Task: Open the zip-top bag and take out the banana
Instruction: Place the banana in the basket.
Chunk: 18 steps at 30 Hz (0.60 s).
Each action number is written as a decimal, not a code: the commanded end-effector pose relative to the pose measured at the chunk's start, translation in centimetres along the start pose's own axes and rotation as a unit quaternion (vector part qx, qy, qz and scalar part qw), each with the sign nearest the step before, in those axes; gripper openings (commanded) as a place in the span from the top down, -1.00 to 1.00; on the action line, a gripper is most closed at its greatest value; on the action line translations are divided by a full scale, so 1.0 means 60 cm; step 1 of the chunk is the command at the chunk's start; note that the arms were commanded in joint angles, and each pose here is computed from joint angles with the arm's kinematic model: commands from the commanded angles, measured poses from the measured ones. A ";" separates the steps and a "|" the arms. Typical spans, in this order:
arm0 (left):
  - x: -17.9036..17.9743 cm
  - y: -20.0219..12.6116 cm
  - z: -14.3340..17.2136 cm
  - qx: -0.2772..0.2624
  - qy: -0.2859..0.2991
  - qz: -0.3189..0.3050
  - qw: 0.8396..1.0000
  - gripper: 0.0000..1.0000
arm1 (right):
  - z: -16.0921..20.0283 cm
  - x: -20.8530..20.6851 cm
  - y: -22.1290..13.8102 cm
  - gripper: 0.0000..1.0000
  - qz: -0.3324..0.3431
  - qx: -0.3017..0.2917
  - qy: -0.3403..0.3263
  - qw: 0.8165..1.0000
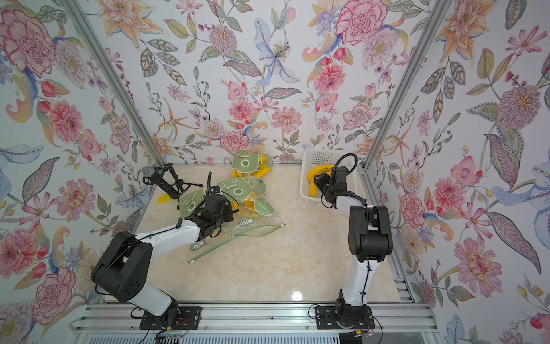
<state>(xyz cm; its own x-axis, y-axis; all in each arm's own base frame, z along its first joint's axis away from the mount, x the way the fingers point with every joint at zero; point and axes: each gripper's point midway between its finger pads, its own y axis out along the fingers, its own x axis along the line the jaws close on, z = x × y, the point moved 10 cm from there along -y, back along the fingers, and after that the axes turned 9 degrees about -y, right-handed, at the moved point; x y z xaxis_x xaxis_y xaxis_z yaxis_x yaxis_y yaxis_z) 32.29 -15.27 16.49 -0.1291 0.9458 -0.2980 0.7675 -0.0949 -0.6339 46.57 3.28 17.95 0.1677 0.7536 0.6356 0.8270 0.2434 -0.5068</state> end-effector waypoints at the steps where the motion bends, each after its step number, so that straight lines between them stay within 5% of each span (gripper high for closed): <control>1: -0.002 -0.010 -0.001 -0.003 -0.003 0.001 1.000 1.00 | -0.016 0.004 -0.011 -0.05 0.026 -0.008 -0.017 0.999; 10: -0.004 -0.010 0.003 0.002 0.007 0.006 1.000 1.00 | -0.023 0.065 -0.083 -0.08 -0.004 -0.024 -0.121 0.992; 15: -0.016 -0.013 0.002 0.000 0.016 0.018 1.000 1.00 | 0.048 0.102 -0.134 -0.06 -0.052 0.010 -0.213 0.976; 18: -0.022 -0.015 -0.001 -0.001 0.019 0.022 1.000 1.00 | 0.124 0.133 -0.170 -0.04 -0.094 0.040 -0.293 0.951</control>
<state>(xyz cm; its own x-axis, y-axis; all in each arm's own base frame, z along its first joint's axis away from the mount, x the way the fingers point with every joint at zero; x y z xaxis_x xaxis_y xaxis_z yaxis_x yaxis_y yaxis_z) 31.96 -15.95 16.48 -0.0979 0.9523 -0.2891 0.7641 -0.1142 -0.6349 38.48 8.55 25.22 -0.1649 0.9003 0.4028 0.8342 0.3452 -0.4300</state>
